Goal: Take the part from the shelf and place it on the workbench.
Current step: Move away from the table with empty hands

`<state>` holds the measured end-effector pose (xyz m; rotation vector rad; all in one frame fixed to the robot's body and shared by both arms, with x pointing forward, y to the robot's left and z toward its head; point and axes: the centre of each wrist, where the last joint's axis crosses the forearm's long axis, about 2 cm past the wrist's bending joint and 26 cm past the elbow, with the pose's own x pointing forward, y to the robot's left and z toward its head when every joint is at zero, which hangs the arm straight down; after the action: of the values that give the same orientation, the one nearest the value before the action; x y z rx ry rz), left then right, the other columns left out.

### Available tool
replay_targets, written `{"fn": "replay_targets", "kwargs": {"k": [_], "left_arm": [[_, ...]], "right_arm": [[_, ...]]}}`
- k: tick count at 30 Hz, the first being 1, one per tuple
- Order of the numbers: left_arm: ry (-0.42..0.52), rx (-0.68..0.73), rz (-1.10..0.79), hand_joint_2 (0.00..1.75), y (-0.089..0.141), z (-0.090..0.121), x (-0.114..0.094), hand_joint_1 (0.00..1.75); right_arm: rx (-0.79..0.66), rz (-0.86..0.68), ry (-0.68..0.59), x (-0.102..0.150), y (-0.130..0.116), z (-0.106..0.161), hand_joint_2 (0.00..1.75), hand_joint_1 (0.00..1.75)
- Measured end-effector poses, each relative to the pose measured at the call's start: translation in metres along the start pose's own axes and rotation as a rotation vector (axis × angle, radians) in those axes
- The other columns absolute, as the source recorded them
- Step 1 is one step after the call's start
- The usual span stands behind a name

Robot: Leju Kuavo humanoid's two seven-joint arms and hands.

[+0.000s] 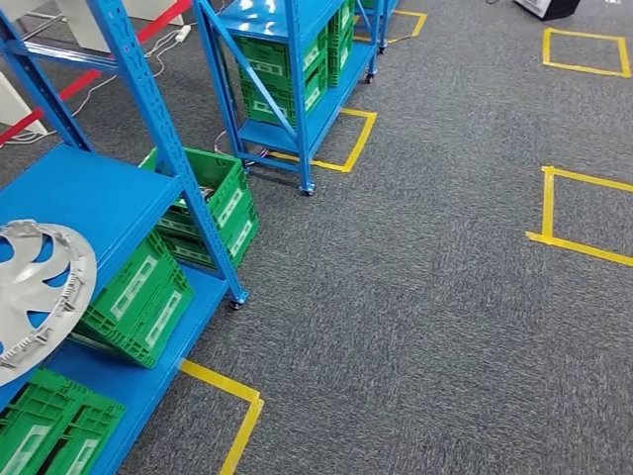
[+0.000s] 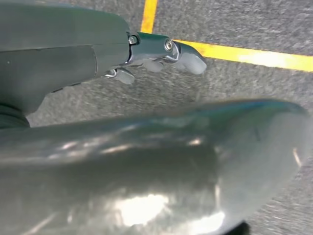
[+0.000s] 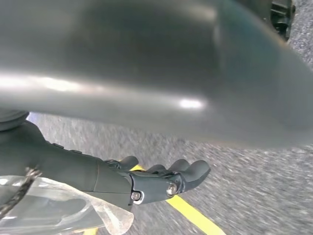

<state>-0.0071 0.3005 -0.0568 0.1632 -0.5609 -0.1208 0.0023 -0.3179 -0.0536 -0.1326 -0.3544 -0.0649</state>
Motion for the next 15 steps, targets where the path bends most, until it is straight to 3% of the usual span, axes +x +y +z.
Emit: {"fn": "replay_targets", "kwargs": {"k": [15], "left_arm": [[0.004,-0.007,0.000,0.00,-0.0021,-0.0007,0.0004,0.00]], "right_arm": [[-0.006,0.137,-0.030,-0.0014,-0.0069,-0.0069,0.00,0.00]]}}
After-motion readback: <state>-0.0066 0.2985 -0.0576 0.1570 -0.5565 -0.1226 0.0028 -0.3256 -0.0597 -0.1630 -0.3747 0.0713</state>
